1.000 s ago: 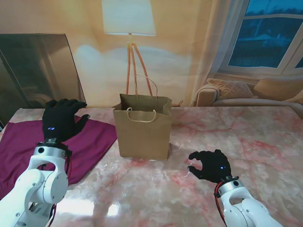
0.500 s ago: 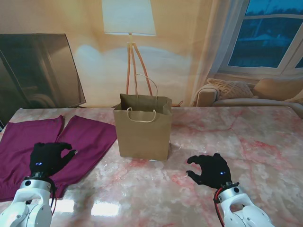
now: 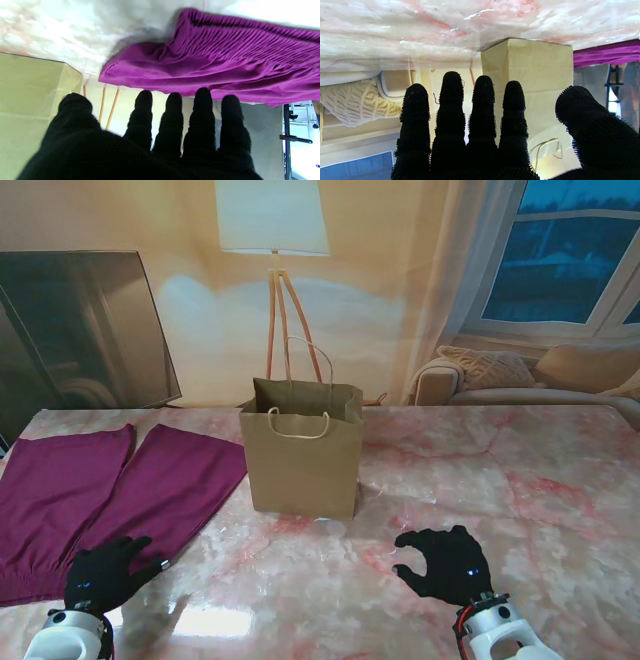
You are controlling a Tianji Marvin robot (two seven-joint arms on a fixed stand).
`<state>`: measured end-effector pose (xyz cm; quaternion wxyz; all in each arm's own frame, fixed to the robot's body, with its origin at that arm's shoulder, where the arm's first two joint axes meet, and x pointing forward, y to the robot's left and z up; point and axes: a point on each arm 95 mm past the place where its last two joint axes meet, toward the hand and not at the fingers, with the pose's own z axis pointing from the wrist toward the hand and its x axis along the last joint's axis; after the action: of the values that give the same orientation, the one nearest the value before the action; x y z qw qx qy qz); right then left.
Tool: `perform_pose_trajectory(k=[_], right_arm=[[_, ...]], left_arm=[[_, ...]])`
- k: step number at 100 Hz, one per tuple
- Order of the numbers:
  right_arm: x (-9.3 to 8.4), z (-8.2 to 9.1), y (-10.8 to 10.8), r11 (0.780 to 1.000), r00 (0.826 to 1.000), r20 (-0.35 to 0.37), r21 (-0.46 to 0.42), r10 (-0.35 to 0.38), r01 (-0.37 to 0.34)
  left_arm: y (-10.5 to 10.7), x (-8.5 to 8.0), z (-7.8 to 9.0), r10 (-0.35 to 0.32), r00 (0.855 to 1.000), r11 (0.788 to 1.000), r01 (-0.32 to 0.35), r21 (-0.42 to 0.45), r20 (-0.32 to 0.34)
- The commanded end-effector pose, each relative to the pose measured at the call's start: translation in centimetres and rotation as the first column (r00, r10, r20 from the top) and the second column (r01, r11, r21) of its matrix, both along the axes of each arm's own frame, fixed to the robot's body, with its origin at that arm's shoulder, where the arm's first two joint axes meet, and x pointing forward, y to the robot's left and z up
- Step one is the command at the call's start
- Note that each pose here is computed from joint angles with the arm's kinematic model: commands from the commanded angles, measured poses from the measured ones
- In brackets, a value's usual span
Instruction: Fold the socks and the shorts into the kraft paper bag
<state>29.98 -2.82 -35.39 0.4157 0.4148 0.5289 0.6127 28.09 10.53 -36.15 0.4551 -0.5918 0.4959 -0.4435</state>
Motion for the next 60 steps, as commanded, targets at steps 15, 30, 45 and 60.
perform_pose_trajectory(k=[15,30,45,60], right_arm=[[-1.3,-0.3,0.6,1.000,1.000,0.008,0.006,0.026,-0.026],[-1.7,-0.4,0.7,0.999,0.999,0.013,-0.001,0.035,-0.035],[-1.8,-0.5,0.7,0.999,0.999,0.013,-0.001,0.036,-0.036],[-1.8,-0.5,0.9,0.999,0.999,0.015,0.002,0.039,-0.039]], left_arm=[[0.9,-1.6,-1.4,0.038,0.998,0.999,-0.038,0.006,-0.059],[1.1,-2.0,-1.9,0.053,0.995,0.999,-0.054,-0.009,-0.088],[1.0,-2.3,-2.4,0.052,0.992,0.998,-0.055,-0.026,-0.118],[0.5,-2.8,-2.8,0.051,0.984,0.996,-0.062,-0.062,-0.168]])
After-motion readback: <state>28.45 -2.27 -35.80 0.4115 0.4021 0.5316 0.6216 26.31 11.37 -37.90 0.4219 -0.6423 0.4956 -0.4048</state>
